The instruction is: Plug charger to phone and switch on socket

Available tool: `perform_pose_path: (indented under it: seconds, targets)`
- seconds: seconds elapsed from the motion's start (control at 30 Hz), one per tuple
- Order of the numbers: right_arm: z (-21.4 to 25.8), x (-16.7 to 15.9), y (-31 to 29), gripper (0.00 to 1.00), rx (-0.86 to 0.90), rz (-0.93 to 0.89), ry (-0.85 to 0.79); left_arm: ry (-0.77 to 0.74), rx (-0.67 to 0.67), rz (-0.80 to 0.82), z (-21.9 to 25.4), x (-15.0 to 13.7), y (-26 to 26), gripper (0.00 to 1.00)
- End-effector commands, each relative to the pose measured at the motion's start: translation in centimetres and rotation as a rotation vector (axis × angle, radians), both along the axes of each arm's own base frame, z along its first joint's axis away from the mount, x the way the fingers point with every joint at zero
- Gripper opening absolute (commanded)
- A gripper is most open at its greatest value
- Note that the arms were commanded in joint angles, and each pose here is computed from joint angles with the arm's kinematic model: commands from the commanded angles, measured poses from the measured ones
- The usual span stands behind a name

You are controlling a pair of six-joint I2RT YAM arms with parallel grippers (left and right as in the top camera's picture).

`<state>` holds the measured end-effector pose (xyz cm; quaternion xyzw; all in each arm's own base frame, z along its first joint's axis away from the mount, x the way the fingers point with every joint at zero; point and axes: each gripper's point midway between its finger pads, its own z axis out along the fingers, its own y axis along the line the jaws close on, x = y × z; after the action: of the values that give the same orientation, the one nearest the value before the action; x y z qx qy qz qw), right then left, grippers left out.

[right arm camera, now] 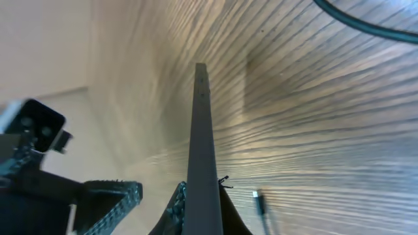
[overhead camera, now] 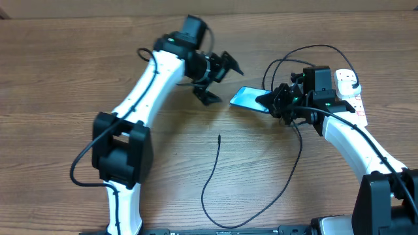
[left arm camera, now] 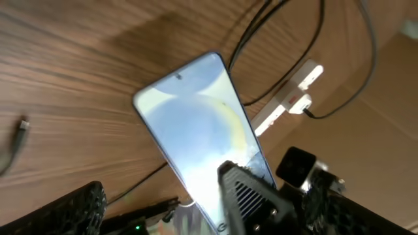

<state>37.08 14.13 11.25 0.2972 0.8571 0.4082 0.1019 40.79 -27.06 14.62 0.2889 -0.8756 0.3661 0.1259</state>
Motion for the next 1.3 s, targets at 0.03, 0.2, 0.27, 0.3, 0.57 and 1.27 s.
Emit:
perform_pose_path:
  seconds: [0.03, 0.2, 0.27, 0.3, 0.57, 1.27]
  targets:
    - [2.0, 1.3, 0.4, 0.04, 0.112, -0.094, 0.030, -0.162, -0.079, -0.023, 5.0, 1.4, 4.0, 1.00]
    - [3.2, 2.5, 0.5, 0.04, 0.147, -0.115, -0.020, -0.228, -0.125, 0.002, 6.6, 2.7, 7.1, 1.00]
    - [3.7, 2.9, 0.6, 0.04, 0.158, -0.121, -0.038, -0.228, -0.154, 0.023, 6.7, 3.2, 8.2, 1.00]
    - [3.9, 3.1, 0.6, 0.04, 0.163, -0.122, -0.051, -0.229, -0.183, 0.034, 6.9, 3.4, 8.8, 1.00]
    - [5.2, 4.0, 0.8, 0.04, 0.202, -0.139, -0.092, -0.274, -0.365, 0.050, 6.3, 4.4, 11.2, 1.00]
    - [7.9, 6.0, 4.5, 0.04, 0.409, -0.399, 0.000, -0.189, -0.370, 0.183, 1.8, 6.0, 6.5, 1.00]
